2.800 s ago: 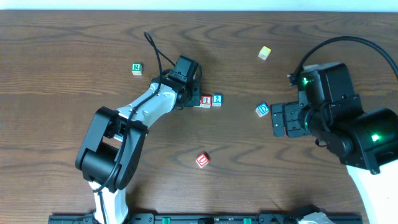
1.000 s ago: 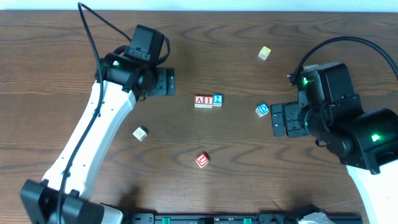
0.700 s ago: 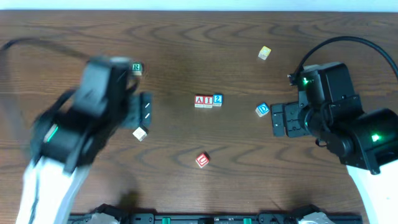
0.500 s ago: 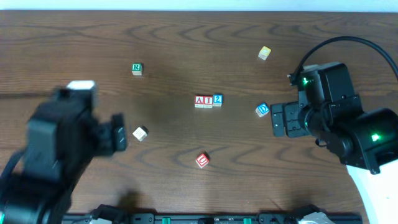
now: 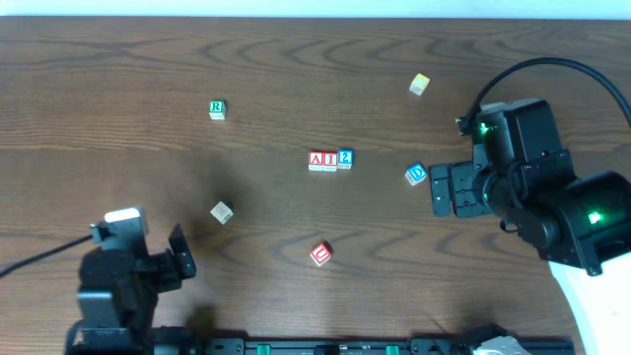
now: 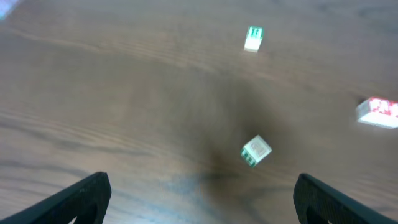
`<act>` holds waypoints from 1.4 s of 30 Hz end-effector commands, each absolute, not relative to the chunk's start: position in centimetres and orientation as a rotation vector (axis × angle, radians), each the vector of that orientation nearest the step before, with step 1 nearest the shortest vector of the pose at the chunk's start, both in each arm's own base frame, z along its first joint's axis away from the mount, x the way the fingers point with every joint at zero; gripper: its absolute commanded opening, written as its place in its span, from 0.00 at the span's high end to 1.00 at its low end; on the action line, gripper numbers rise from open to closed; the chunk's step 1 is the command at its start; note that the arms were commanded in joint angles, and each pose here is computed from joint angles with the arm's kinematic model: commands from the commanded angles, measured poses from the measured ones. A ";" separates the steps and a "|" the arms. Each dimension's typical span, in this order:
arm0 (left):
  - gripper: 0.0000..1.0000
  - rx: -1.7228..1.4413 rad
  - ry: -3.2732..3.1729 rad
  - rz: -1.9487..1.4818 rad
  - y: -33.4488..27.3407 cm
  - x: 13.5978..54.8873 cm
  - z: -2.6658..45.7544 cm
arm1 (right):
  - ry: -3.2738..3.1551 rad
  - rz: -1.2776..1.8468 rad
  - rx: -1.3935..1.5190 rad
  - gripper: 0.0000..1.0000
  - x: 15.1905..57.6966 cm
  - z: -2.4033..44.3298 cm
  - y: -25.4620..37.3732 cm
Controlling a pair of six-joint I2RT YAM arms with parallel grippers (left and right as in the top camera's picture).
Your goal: Spell out Ai2
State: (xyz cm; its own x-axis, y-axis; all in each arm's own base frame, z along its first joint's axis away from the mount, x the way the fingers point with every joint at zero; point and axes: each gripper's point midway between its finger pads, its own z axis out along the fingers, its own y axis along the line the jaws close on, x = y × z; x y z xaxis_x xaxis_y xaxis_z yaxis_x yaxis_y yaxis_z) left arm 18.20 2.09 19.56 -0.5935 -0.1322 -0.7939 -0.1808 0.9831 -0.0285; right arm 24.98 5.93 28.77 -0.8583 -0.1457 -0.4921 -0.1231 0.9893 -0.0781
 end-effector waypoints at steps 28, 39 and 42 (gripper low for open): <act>0.05 -0.234 2.211 0.036 1.9 18.3 6.3 | 2.611 -0.082 -0.197 0.01 25.0 28.8 5.6; 0.05 -0.178 2.217 0.061 1.8 18.2 6.3 | 2.611 -0.082 -0.197 0.01 25.0 28.8 5.6; 0.05 -0.178 2.217 0.061 1.8 18.2 6.3 | 2.611 -0.082 -0.197 0.01 25.0 28.8 5.6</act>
